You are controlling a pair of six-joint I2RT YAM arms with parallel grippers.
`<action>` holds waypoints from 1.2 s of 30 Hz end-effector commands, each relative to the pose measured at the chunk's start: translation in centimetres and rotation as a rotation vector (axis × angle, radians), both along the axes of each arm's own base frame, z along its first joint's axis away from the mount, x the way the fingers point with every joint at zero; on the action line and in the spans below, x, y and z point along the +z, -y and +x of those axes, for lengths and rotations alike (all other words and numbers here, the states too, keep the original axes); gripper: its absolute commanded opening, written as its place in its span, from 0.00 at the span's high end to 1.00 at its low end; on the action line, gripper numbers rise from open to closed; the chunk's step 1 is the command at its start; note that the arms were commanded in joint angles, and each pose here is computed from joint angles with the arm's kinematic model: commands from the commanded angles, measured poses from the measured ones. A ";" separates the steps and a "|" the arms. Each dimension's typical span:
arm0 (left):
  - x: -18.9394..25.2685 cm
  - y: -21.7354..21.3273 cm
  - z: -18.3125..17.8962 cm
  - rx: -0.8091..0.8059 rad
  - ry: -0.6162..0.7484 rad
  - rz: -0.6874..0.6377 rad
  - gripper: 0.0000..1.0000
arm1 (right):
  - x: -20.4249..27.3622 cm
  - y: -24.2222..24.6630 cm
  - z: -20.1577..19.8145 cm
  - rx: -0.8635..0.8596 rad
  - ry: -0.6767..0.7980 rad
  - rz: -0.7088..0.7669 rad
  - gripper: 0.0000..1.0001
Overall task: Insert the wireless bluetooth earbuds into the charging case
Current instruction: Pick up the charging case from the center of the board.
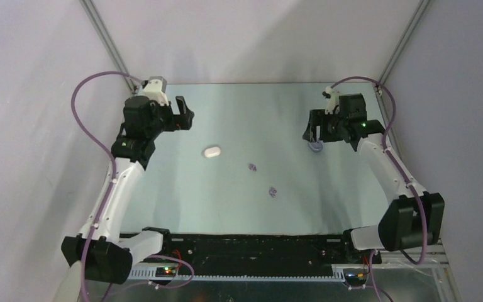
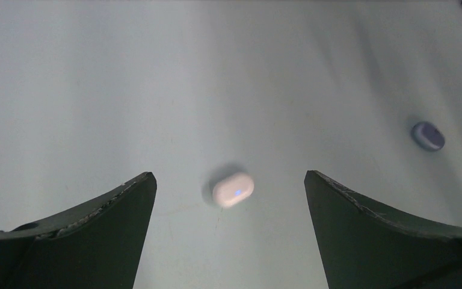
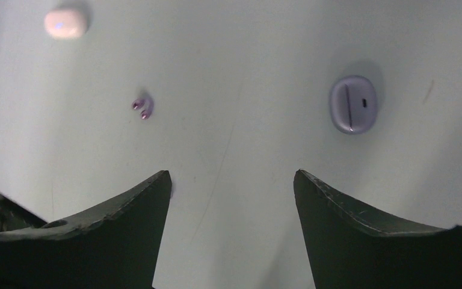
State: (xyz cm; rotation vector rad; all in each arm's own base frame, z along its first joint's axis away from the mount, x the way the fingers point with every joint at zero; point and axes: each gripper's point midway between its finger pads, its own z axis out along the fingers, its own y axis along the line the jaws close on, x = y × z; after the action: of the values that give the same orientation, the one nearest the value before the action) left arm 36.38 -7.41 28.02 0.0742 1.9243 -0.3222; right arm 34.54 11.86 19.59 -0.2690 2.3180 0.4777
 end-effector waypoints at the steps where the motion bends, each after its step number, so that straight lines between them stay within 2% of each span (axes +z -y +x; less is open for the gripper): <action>1: -1.5 -4.0 1.9 0.183 -0.135 0.201 0.00 | -0.9 2.3 3.3 -0.253 -0.036 0.093 0.26; 3: -1.2 -4.4 2.3 0.153 -0.172 0.236 0.00 | -1.2 2.7 4.0 -0.280 -0.039 0.109 0.28; 6: -1.1 -1.8 2.7 -0.066 -0.131 0.237 0.04 | -2.3 2.9 4.7 -0.240 -0.032 0.071 0.33; 7: -1.0 0.0 2.5 -0.170 -0.121 0.197 0.06 | -2.8 3.1 4.8 -0.216 -0.026 0.038 0.35; 9: -0.7 2.9 2.6 -0.325 -0.098 0.130 0.16 | -4.4 3.1 5.0 -0.128 -0.026 -0.037 0.39; 11: -0.3 4.6 3.0 -0.387 -0.097 0.047 0.21 | -6.4 3.5 5.3 -0.034 -0.013 -0.159 0.42; 13: 0.4 5.4 3.1 -0.378 -0.100 -0.037 0.21 | -8.0 3.9 5.6 0.046 0.001 -0.270 0.40; 15: 1.3 6.1 2.7 -0.406 -0.046 -0.077 0.21 | -9.0 4.1 5.7 0.123 0.008 -0.349 0.35; 18: 3.0 6.7 2.8 -0.440 0.121 -0.065 0.20 | -10.5 5.2 6.3 0.147 -0.004 -0.450 0.29; 20: 3.4 7.1 2.3 -0.457 0.159 -0.063 0.20 | -11.1 5.8 6.7 0.158 -0.011 -0.479 0.27; 24: 3.6 8.3 0.9 -0.538 0.183 -0.059 0.20 | -12.4 5.9 7.1 0.207 -0.023 -0.509 0.26; 29: 3.6 8.7 -0.4 -0.561 0.189 -0.049 0.20 | -14.3 5.8 8.0 0.252 -0.047 -0.524 0.25; 36: 3.7 8.5 -1.1 -0.554 0.183 -0.041 0.21 | -16.3 5.1 9.0 0.334 -0.097 -0.481 0.31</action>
State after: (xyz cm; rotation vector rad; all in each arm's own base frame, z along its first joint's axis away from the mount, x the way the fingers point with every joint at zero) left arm 36.05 -15.73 30.15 0.5514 1.7506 -0.7146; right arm 41.60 6.34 2.50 -0.8456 2.5170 0.0437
